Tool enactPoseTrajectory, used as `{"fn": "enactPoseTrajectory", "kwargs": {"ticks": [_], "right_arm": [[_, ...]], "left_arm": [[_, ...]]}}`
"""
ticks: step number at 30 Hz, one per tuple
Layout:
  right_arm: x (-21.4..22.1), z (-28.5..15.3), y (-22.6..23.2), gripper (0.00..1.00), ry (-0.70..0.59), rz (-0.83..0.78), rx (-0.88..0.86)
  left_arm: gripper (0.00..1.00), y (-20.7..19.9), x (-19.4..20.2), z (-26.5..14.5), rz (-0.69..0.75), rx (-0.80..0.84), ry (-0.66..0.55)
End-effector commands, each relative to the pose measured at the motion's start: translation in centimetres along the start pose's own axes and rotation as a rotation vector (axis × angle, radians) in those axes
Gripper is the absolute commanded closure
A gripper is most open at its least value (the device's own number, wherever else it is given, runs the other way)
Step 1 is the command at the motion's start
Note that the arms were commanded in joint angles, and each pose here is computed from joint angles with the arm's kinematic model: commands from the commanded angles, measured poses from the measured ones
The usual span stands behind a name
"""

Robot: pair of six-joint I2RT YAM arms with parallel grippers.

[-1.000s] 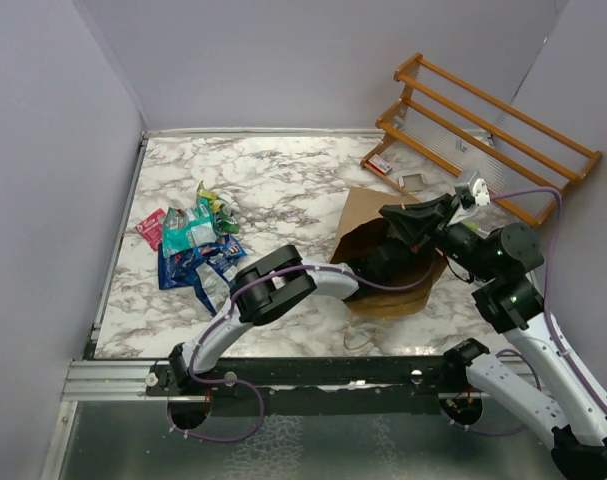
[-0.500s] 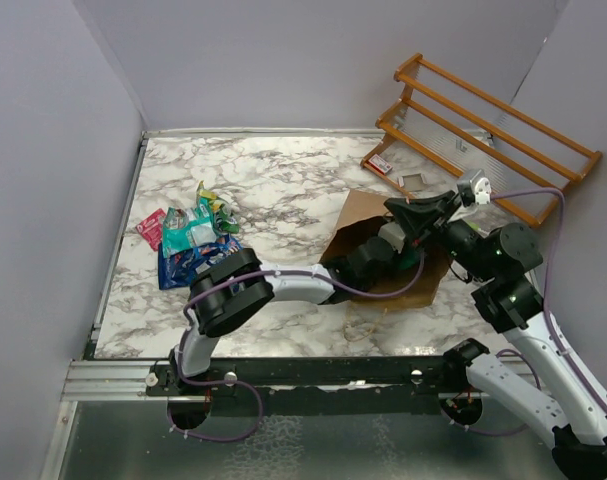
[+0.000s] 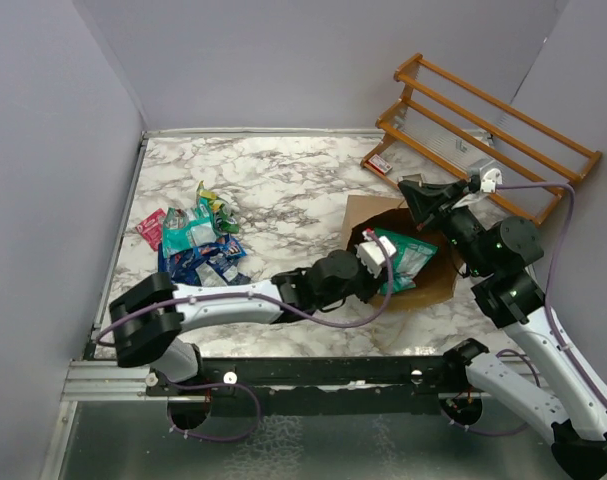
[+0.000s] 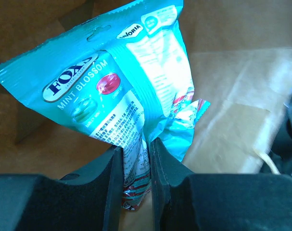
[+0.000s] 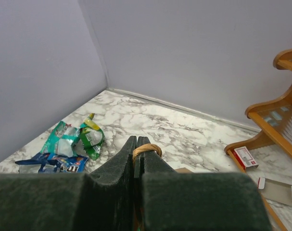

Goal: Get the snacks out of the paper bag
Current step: Take out the snack from the paper bag, then place the snack at the center of the board.

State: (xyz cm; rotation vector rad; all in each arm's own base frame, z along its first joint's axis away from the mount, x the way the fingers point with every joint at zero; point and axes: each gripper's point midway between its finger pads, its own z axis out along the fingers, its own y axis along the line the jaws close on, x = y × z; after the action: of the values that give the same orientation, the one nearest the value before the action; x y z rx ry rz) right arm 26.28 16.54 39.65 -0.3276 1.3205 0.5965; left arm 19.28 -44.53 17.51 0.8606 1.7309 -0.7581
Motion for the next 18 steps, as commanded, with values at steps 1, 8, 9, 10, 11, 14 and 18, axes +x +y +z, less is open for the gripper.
{"fn": "enactPoseTrajectory", "kwargs": {"ticks": [1, 8, 9, 10, 11, 14, 18], "right_arm": [[-1.7, -0.1, -1.1, 0.98, -0.029, -0.029, 0.072], [-1.6, 0.1, -1.4, 0.98, -0.023, -0.020, 0.088], [-1.6, 0.1, -1.3, 0.98, -0.018, -0.016, 0.084], [-1.5, 0.2, -1.2, 0.98, -0.013, -0.015, 0.077], [-1.4, 0.2, -1.0, 0.98, -0.007, -0.015, 0.068], [-1.2, 0.2, -0.4, 0.98, 0.004, -0.020, 0.033], [-1.6, -0.2, 1.2, 0.98, 0.008, -0.024, -0.057]], "left_arm": [[0.90, -2.1, -5.9, -5.8, 0.081, 0.169, -0.147], [1.00, -2.6, -11.9, -15.5, 0.233, 0.282, -0.335], [1.00, -2.0, -12.6, -16.6, 0.241, 0.256, -0.354], [1.00, -1.1, -13.3, -17.6, 0.240, 0.215, -0.376], [1.00, -0.2, -14.2, -18.6, 0.234, 0.168, -0.396], [1.00, 2.0, -16.0, -21.7, 0.227, 0.064, -0.452], [1.00, 7.7, -17.1, -24.0, 0.120, -0.246, -0.475]]}}
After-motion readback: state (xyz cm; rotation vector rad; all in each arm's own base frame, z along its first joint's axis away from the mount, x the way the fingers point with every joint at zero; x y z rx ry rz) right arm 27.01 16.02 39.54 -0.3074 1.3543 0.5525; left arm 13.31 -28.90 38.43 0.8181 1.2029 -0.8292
